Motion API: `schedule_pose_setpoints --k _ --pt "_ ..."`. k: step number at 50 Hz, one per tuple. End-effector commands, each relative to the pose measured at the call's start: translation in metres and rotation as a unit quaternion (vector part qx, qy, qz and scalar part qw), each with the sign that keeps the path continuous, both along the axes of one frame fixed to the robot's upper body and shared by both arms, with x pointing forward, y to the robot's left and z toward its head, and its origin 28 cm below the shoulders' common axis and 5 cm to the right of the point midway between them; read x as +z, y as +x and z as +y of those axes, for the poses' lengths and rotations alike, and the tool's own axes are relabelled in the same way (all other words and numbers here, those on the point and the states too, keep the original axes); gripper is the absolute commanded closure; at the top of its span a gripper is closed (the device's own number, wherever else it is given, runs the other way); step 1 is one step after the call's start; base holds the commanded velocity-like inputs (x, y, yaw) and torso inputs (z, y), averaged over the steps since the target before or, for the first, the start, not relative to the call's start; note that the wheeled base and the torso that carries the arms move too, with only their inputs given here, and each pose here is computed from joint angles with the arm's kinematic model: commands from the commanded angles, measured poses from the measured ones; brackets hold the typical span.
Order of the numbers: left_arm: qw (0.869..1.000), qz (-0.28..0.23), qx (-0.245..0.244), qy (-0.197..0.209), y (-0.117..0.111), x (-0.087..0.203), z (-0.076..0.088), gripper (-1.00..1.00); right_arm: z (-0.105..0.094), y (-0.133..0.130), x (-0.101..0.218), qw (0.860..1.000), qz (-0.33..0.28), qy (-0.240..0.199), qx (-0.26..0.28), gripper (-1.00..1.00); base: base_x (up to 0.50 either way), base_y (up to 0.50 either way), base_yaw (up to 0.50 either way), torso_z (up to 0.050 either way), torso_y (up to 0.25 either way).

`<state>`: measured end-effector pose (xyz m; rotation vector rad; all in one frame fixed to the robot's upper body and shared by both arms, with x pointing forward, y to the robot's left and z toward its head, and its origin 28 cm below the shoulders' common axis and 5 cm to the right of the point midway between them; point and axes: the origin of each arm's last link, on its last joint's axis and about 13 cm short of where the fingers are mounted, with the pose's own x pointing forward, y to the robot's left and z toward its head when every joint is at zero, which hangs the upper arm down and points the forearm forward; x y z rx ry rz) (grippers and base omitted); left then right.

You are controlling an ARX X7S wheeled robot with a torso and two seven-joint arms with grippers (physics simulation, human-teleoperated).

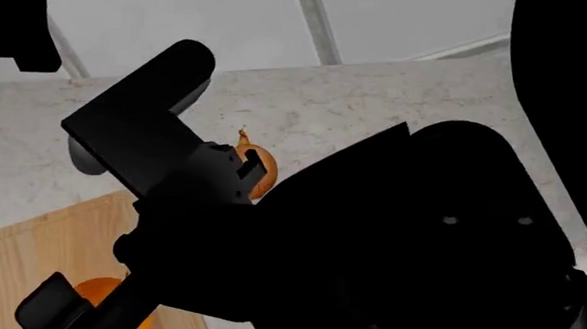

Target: Clear the non-vegetable object off the cutting board and place the vegetables onto it.

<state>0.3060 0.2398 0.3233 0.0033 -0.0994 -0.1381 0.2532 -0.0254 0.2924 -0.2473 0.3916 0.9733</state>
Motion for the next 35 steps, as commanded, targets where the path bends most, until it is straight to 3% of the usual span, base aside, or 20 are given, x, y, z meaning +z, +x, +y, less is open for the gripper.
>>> schedule_pose_setpoints --k 1,35 --pt "1.000 -0.001 0.002 -0.001 0.001 0.000 0.001 -1.00 0.007 0.006 -0.012 0.999 0.019 -0.022 0.019 -1.00 0.00 0.00 0.00 0.000 0.000" --pt "1.000 -0.001 0.004 -0.005 0.001 -0.002 0.002 -1.00 0.016 0.020 -0.044 0.996 0.078 -0.028 0.036 -1.00 0.00 0.00 0.00 0.000 0.000"
